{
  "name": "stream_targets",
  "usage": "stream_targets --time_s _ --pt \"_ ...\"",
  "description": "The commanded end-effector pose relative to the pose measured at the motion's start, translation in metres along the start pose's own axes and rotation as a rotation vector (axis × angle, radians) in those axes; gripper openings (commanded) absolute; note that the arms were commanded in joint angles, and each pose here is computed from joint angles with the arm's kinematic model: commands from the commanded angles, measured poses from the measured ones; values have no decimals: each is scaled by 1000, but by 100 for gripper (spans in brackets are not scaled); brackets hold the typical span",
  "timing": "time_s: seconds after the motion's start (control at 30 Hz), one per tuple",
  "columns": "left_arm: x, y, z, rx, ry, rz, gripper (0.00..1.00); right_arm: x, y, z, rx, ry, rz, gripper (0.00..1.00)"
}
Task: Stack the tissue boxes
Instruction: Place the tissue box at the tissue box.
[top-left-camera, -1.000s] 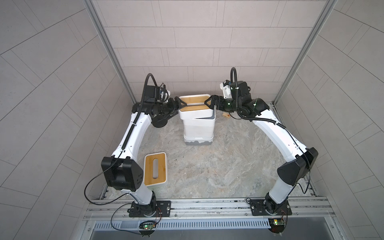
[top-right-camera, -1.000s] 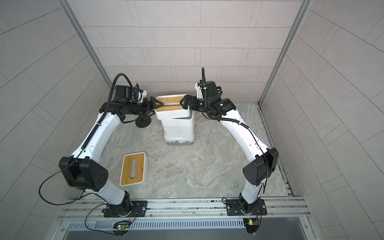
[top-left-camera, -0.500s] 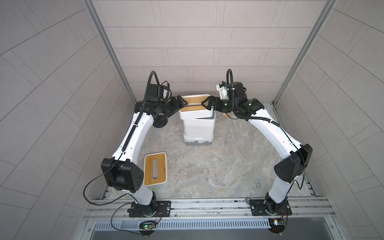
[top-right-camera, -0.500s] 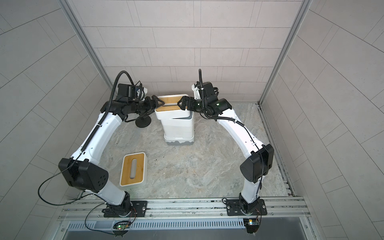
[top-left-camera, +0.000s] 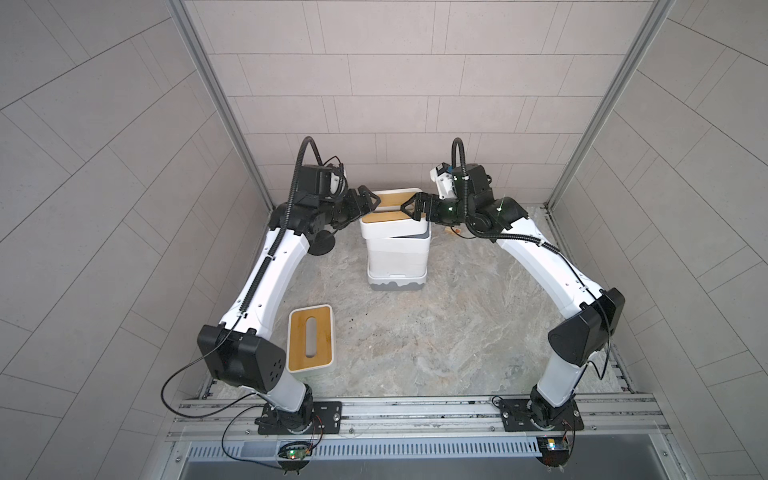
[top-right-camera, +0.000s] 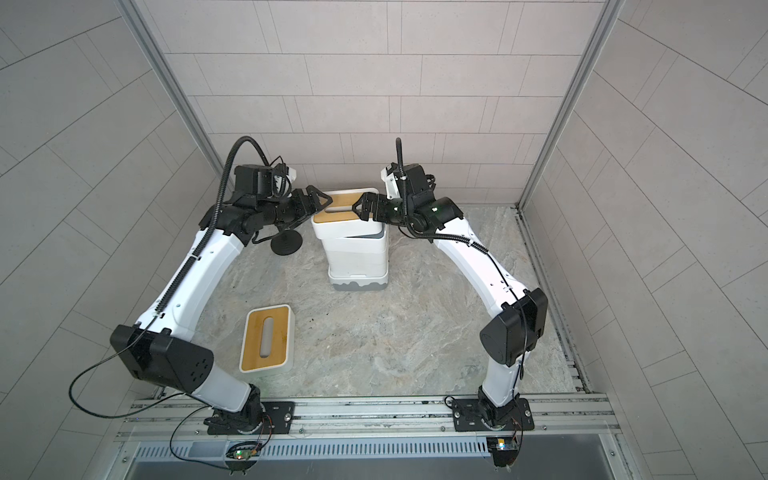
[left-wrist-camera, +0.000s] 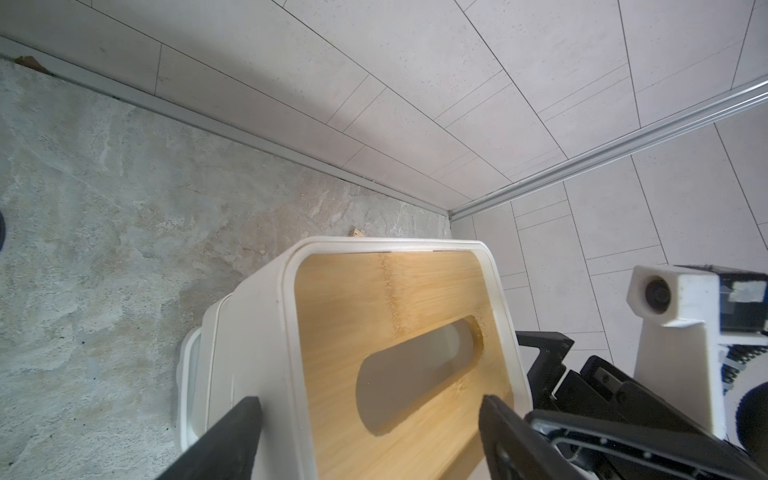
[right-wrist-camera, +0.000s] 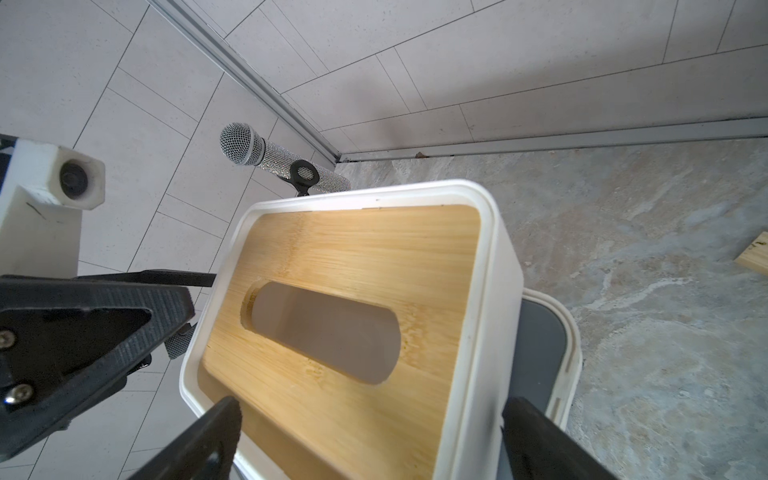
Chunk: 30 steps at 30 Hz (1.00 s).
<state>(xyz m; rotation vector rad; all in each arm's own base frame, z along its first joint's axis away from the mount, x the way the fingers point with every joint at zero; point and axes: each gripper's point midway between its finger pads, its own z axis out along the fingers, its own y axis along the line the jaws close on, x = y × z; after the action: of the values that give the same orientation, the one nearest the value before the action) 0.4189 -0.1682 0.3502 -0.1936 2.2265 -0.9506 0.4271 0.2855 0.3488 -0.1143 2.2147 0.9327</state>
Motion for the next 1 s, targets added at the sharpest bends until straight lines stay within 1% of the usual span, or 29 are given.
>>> stream_targets --time_s 0.0,0.13,0.27,0.97 --pt "-3 -14 -5 40 -21 34 87 -5 15 -21 -31 -40 -18 100" --pt "-3 -18 -3 48 -20 42 87 -1 16 -26 -40 -38 -13 100" --pt "-3 -18 0 52 -14 43 87 -2 18 -35 -42 -68 -17 100" --pt "-2 -28 11 81 7 60 87 18 30 -49 -93 -55 -10 100"
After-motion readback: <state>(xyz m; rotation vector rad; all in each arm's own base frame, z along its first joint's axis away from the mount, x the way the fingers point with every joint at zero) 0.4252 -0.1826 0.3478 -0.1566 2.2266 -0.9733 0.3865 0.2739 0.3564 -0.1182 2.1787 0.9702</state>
